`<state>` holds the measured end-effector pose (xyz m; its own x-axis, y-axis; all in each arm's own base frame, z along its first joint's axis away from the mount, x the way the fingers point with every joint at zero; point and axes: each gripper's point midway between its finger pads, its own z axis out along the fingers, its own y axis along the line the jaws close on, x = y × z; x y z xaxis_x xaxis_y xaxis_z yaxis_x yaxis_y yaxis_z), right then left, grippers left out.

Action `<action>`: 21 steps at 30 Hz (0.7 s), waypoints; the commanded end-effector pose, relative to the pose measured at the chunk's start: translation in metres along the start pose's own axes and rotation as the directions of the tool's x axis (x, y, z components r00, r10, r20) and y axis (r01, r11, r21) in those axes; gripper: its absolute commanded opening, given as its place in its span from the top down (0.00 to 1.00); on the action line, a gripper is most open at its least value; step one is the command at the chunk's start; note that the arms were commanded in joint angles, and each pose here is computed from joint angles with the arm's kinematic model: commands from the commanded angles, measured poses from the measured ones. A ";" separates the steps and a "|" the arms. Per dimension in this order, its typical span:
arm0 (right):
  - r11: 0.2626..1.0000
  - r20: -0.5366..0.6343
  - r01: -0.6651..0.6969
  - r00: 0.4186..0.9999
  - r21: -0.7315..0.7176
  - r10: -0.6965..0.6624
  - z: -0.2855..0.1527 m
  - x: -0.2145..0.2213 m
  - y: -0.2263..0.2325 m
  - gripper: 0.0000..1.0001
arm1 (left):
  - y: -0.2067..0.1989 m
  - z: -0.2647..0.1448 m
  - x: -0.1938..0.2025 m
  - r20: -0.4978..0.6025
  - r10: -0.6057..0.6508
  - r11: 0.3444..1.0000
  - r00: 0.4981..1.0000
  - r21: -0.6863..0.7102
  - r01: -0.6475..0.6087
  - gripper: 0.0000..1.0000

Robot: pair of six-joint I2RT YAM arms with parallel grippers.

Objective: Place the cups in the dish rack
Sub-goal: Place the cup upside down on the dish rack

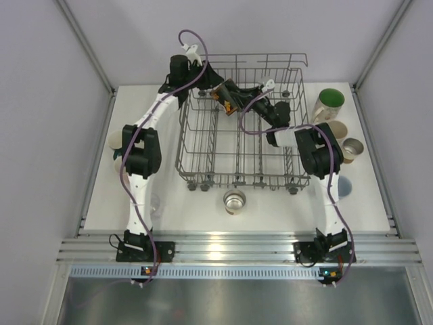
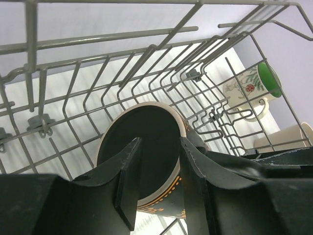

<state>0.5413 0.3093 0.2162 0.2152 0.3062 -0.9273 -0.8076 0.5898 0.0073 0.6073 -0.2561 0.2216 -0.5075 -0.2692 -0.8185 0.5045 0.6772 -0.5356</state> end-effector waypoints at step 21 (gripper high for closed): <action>0.988 0.248 0.147 0.957 0.047 -0.154 -0.013 -0.106 0.017 0.59 | -0.087 -0.026 -0.020 0.033 0.130 0.954 0.991 0.268 -0.134 0.61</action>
<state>0.5268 0.2959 0.2118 0.1700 0.2796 -0.9450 -0.7734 0.6322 0.0479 0.5724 -0.2850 0.2264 -0.5314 -0.1897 -0.8256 0.6308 0.5619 -0.5351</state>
